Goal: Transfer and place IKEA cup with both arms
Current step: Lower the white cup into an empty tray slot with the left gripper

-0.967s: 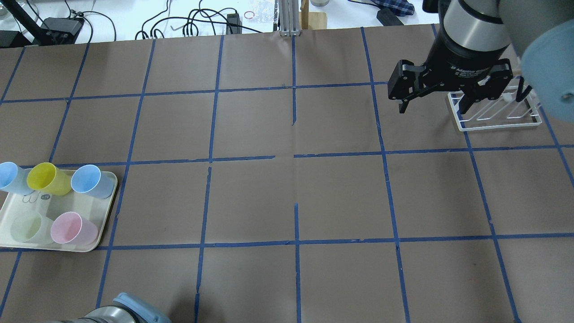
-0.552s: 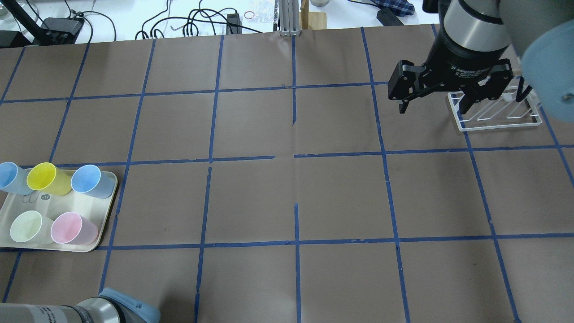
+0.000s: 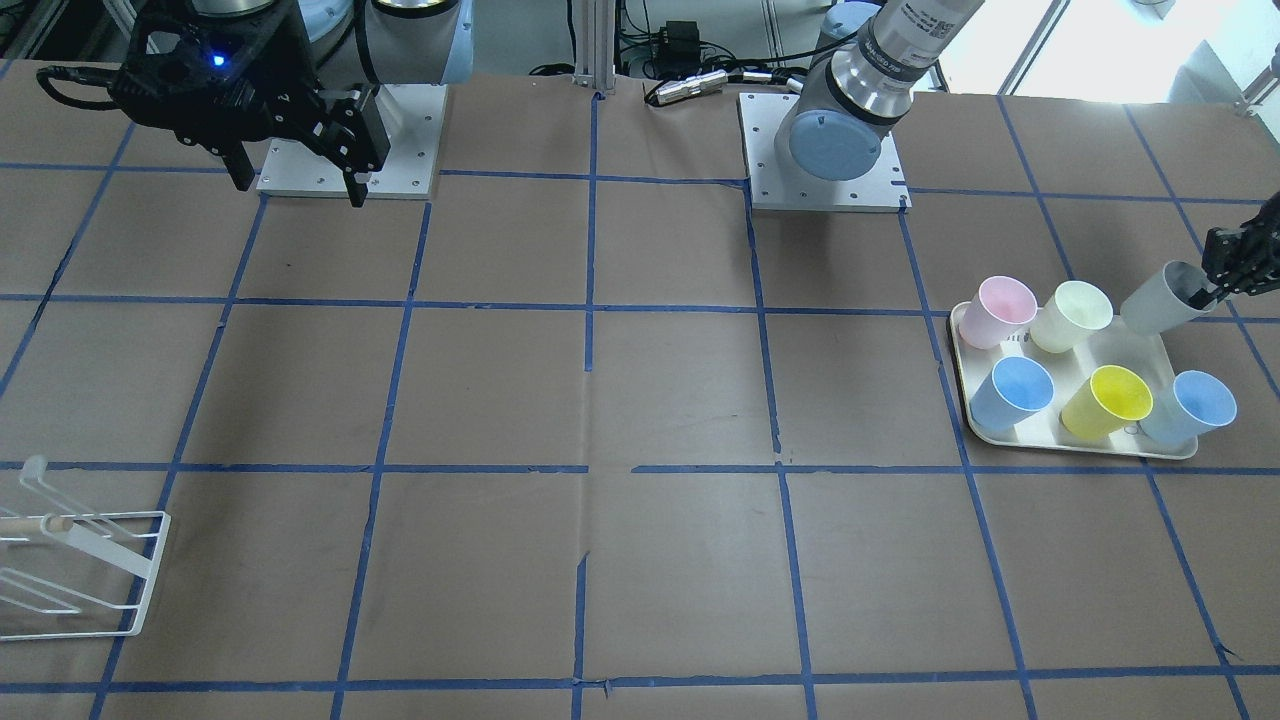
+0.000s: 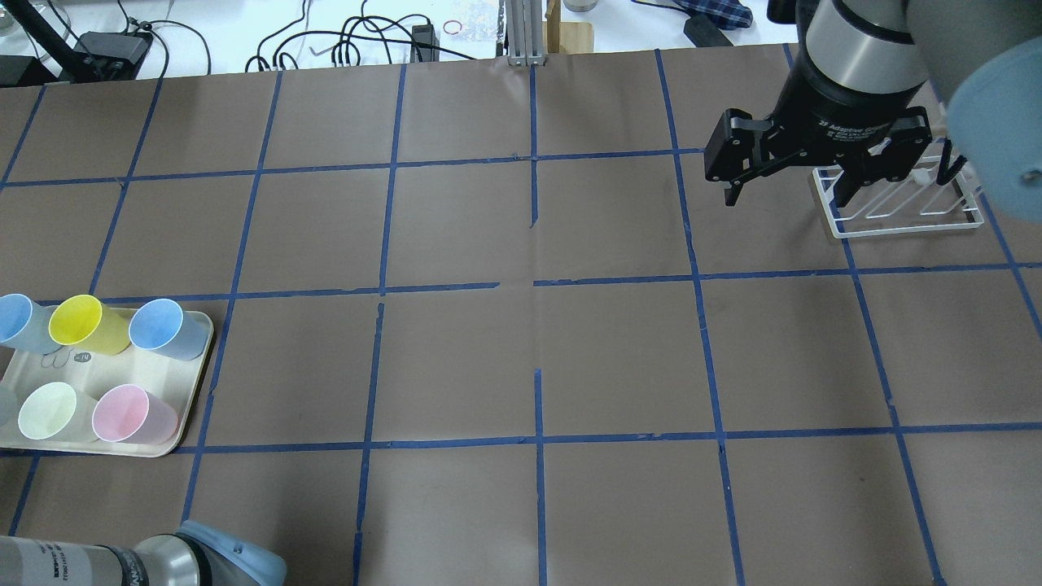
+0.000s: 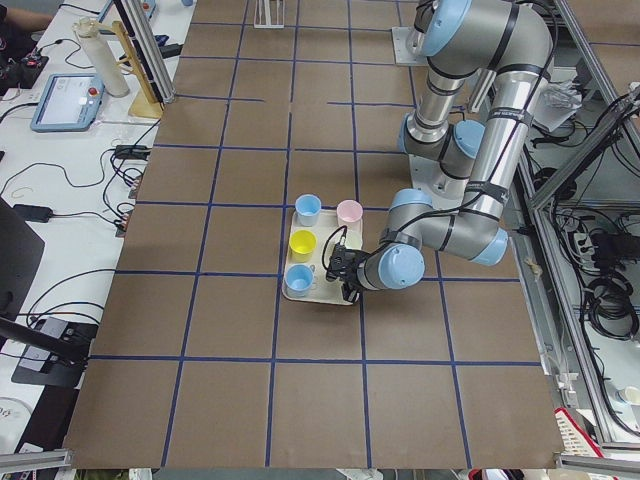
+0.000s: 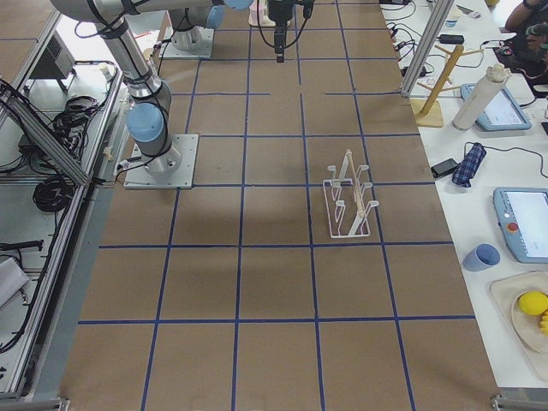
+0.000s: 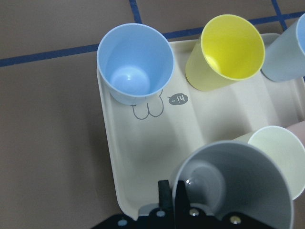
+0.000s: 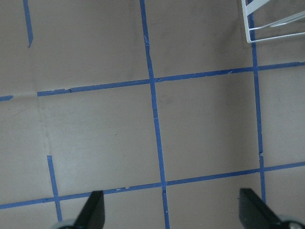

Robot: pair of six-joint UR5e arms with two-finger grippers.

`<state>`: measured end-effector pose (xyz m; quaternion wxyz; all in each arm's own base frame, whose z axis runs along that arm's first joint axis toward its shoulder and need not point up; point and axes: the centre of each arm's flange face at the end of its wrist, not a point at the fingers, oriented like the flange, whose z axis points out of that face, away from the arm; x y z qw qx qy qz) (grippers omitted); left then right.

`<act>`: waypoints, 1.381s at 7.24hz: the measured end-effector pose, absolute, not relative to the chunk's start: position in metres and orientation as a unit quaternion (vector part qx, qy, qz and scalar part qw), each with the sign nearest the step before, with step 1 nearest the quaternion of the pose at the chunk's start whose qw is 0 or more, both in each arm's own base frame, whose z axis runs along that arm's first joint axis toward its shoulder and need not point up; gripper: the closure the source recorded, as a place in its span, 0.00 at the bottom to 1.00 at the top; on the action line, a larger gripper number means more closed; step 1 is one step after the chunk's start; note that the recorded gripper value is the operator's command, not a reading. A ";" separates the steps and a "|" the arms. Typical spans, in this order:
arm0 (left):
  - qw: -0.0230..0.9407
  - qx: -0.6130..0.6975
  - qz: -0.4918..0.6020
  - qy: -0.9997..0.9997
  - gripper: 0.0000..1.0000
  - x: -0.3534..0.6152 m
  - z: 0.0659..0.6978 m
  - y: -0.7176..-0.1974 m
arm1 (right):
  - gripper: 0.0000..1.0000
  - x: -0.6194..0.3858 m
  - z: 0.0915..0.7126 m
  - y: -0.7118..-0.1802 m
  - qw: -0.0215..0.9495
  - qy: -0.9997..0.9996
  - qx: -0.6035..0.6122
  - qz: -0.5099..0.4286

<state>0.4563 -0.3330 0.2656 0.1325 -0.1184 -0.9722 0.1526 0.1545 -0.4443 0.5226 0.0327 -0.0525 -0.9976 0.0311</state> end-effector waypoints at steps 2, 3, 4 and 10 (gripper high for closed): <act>0.120 -0.122 0.156 -0.973 1.00 0.467 0.249 -0.336 | 0.00 0.155 0.523 -0.444 0.033 -0.998 -0.052 0.031; 0.114 -0.123 0.156 -0.973 1.00 0.470 0.245 -0.337 | 0.00 0.155 0.523 -0.444 0.033 -0.998 -0.052 0.031; 0.113 -0.124 0.155 -0.974 1.00 0.470 0.243 -0.337 | 0.00 0.155 0.523 -0.444 0.032 -0.998 -0.052 0.031; 0.122 -0.118 0.151 -0.974 1.00 0.469 0.232 -0.337 | 0.00 0.155 0.523 -0.444 0.033 -0.998 -0.052 0.031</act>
